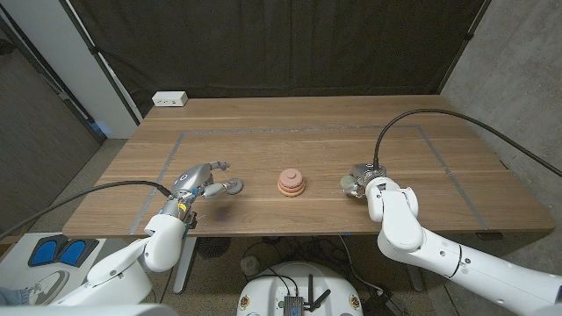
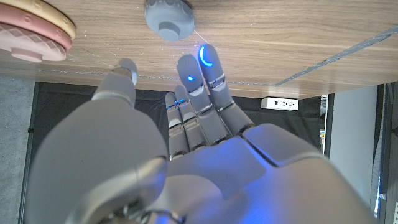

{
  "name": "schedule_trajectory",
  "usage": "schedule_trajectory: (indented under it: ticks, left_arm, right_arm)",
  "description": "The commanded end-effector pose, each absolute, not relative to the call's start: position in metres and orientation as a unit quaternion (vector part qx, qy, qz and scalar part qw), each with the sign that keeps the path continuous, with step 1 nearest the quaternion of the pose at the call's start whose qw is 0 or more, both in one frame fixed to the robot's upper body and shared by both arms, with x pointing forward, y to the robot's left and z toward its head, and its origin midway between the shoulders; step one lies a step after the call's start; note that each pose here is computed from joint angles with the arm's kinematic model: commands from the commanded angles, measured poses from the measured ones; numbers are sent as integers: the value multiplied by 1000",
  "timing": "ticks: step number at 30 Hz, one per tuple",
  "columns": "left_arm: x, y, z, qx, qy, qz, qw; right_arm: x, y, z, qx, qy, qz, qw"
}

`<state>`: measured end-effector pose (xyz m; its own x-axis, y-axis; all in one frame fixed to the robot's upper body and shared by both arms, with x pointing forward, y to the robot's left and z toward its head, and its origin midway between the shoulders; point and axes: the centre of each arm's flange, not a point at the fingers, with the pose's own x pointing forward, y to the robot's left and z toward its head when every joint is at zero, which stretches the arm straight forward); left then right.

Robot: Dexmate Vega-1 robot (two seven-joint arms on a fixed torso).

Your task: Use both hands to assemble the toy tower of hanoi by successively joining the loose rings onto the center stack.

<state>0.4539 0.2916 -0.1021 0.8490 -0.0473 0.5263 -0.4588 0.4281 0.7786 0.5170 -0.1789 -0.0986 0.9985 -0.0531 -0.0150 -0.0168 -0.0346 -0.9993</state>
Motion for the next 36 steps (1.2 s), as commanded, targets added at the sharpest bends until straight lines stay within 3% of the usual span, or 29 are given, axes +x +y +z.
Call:
schedule_trajectory:
  ticks: [1, 36]
  left_arm:
    - [451, 295, -102, 518, -242, 133, 810]
    - [446, 294, -101, 515, -244, 134, 811]
  right_arm:
    - [524, -179, -110, -713, 0, -20, 701]
    - [508, -179, -91, -704, -62, -46, 706]
